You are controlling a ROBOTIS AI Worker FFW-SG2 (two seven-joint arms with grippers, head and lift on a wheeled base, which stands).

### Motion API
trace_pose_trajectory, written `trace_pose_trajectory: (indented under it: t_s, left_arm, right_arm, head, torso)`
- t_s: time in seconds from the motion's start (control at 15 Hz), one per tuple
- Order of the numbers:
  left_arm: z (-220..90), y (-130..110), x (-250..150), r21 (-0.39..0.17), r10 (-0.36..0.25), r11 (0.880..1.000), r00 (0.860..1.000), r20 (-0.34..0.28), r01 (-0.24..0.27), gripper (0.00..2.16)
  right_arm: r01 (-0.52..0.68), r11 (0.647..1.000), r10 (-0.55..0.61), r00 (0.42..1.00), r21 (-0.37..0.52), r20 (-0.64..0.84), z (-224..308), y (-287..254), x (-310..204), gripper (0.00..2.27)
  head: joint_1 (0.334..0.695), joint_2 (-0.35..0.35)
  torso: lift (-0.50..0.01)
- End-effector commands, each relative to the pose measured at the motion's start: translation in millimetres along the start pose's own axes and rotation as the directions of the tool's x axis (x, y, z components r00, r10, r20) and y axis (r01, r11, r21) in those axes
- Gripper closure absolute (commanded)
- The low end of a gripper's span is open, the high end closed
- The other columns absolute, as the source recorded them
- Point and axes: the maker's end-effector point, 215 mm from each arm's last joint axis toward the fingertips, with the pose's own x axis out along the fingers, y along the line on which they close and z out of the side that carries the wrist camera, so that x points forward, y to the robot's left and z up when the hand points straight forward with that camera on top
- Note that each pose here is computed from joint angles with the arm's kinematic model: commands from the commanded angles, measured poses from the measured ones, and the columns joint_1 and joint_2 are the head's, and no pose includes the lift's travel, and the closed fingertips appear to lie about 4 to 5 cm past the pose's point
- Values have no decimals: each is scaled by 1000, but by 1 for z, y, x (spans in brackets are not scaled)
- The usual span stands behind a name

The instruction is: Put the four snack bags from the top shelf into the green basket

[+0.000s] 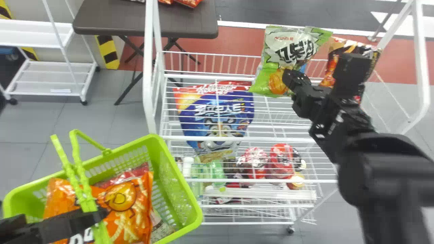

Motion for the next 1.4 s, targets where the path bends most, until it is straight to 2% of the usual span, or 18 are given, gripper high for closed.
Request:
trace_pose_trajectory:
  t_s: [0.0,0.13,0.27,0.4,0.47,0.53,0.67,0.8,1.13,1.33]
  left_arm:
    - [7,-3,2,18,-17,1000,1000,-1,17,2148]
    - [10,-1,5,28,-17,999,1000,-9,17,2148]
    - [13,0,10,37,-22,999,1000,-18,23,2148]
    - [12,-1,12,33,-27,999,999,-20,28,2148]
    - [12,-1,13,33,-28,999,999,-19,29,2148]
    - [11,-1,13,32,-31,999,999,-19,31,2148]
    - [12,-2,15,34,-37,999,999,-17,37,2148]
    - [11,-4,17,31,-44,999,999,-18,45,2148]
    - [7,-7,25,15,-63,998,998,-23,64,2148]
    - [5,-11,29,17,-74,997,997,-30,75,2148]
  right_arm:
    - [-114,993,117,990,41,-81,-11,54,-45,2250]
    - [-215,972,228,958,89,-176,-35,99,-76,2253]
    - [-339,929,369,889,150,-271,-60,156,-109,2250]
    - [-450,866,500,788,217,-360,-83,210,-144,2250]
    - [-490,842,540,746,227,-390,-89,231,-157,2250]
    - [-527,817,573,691,235,-441,-102,251,-171,2250]
    - [-600,764,619,582,235,-526,-118,286,-194,2253]
    - [-646,728,641,523,230,-562,-128,311,-202,2253]
    - [-683,683,656,419,258,-628,-171,354,-191,2250]
    - [-717,645,697,408,266,-589,-171,389,-168,2213]
  head:
    - [695,-37]
    - [695,4]
    - [695,84]
    - [695,146]
    - [695,184]
    - [695,257]
    - [695,336]
    - [695,350]
    - [695,350]
    - [695,350]
  torso:
    - [-4]
    - [-4]
    - [-4]
    - [-4]
    - [-4]
    - [-4]
    - [-4]
    - [-4]
    - [-4]
    - [-4]
